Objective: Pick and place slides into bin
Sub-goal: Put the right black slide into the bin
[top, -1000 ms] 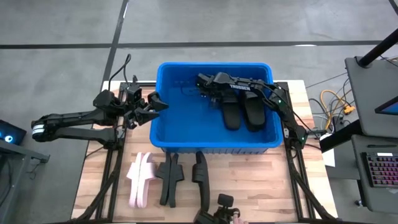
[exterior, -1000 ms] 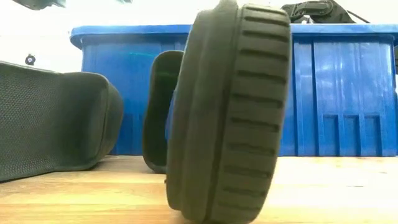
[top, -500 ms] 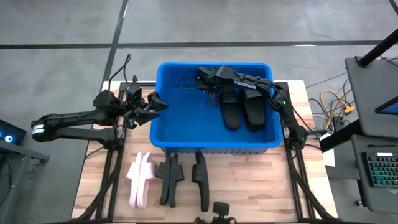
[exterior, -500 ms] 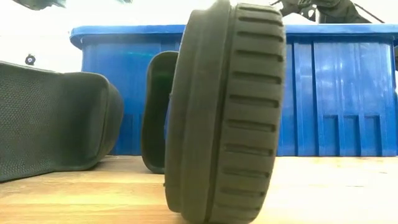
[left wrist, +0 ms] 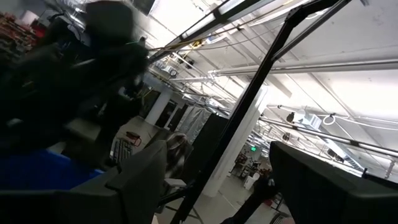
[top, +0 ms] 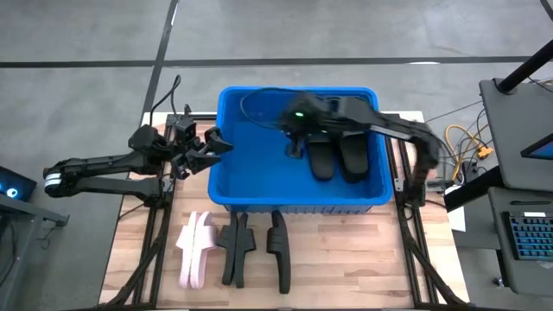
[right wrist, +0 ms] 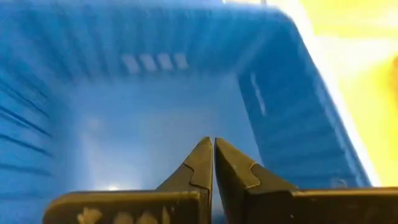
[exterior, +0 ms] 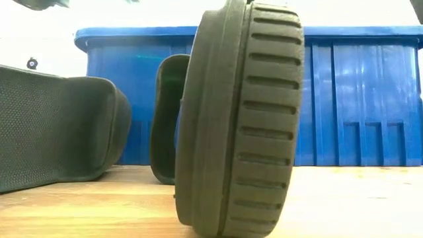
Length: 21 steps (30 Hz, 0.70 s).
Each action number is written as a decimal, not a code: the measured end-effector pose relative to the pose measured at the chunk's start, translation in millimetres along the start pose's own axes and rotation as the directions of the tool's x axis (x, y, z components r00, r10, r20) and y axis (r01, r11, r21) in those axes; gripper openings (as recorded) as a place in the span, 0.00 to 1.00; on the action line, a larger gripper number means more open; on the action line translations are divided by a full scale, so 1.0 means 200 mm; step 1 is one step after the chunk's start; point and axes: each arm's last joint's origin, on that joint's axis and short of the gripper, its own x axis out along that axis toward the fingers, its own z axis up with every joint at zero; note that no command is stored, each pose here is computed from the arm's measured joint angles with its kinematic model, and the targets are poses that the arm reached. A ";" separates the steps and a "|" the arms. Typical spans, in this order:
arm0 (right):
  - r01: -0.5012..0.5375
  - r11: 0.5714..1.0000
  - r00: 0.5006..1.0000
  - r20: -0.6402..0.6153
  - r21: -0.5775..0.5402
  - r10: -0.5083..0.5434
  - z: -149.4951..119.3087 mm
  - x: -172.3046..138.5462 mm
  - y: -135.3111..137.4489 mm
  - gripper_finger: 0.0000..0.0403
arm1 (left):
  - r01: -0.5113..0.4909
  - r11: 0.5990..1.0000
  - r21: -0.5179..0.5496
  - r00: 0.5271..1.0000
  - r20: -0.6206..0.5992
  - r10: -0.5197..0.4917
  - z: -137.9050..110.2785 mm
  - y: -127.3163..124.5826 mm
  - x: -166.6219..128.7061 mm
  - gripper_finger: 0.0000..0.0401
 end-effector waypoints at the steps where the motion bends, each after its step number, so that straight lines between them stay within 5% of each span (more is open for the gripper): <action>1: -0.008 1.000 0.998 0.060 0.014 0.007 0.01 -0.08 0.02 0.02 | -0.002 1.000 -0.002 1.000 -0.003 0.002 0.00 0.00 0.00 0.67; 5: -0.062 0.996 0.959 0.279 0.057 0.043 0.03 -0.40 0.14 0.02 | -0.014 1.000 -0.009 1.000 -0.016 0.014 -0.02 0.02 0.02 0.67; 11: 0.057 0.987 0.923 0.370 0.147 -0.109 -0.09 -0.71 0.33 0.02 | -0.040 0.999 -0.024 0.998 -0.040 0.039 -0.05 0.07 0.04 0.67; 18: -0.145 0.967 0.890 0.455 0.210 0.034 -0.21 -0.83 0.55 0.02 | -0.056 0.998 -0.034 0.997 -0.056 0.054 -0.08 0.12 0.08 0.67; 21: -0.261 0.942 0.838 0.533 0.211 0.113 -0.20 -0.86 0.64 0.02 | -0.050 0.998 -0.031 0.997 -0.053 0.048 -0.08 0.12 0.08 0.67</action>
